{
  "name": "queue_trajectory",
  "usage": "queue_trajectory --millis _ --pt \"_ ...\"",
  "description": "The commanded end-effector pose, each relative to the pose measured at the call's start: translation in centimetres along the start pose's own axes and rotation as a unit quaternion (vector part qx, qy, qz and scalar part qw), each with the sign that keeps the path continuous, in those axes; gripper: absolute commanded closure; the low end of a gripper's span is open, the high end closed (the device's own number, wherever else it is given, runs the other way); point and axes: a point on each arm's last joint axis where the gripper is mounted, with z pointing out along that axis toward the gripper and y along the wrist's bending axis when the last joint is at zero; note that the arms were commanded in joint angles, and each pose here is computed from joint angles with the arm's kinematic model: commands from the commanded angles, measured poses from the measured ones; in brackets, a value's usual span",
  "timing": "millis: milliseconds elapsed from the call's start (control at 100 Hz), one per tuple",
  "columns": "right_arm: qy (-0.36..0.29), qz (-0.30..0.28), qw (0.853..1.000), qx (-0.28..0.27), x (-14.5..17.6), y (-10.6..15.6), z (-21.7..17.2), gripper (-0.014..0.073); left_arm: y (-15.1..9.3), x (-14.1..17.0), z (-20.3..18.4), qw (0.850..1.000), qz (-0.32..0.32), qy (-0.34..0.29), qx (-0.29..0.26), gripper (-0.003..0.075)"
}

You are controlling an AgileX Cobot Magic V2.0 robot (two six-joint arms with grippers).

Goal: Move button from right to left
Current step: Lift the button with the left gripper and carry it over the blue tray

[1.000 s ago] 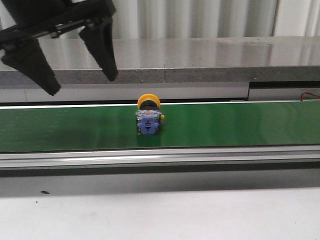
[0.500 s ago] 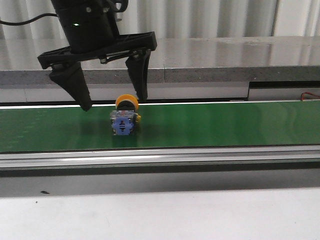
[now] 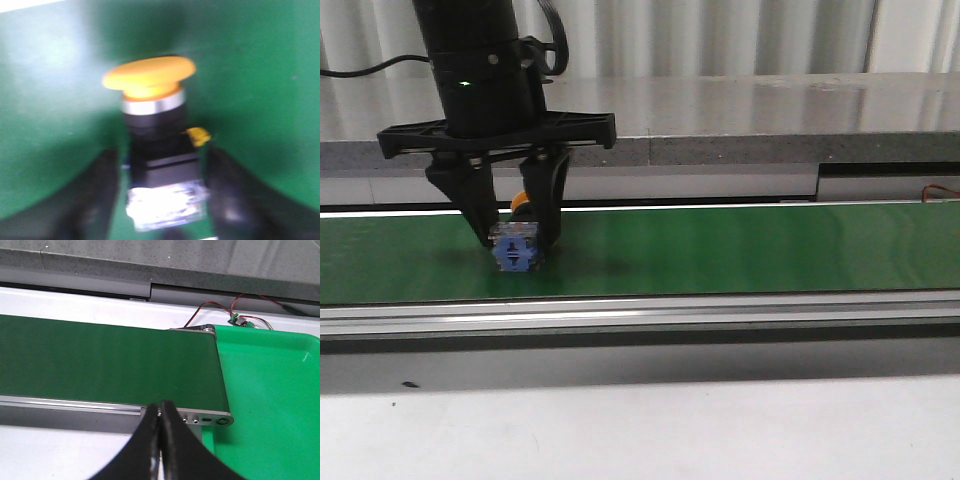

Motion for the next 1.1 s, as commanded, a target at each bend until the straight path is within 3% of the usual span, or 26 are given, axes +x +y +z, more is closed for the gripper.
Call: queue_trajectory --millis 0,100,430,1090 --pt "-0.047 -0.006 0.999 0.007 -1.4 -0.1 -0.3 0.0662 -0.2 -0.2 -2.7 0.999 -0.004 -0.039 0.017 0.0602" --pt "-0.047 -0.006 0.999 0.007 -1.4 -0.1 -0.3 0.0662 -0.2 -0.3 -2.9 0.999 -0.003 -0.045 0.016 0.0661" --pt "-0.047 -0.006 0.999 0.007 -1.4 -0.1 -0.3 0.0662 0.8 -1.4 -7.1 0.995 0.004 -0.102 0.012 0.0661" --pt "-0.047 -0.006 0.999 0.007 -1.4 -0.1 -0.3 0.0662 16.1 -3.1 -9.0 0.995 -0.029 -0.079 -0.054 0.0661"
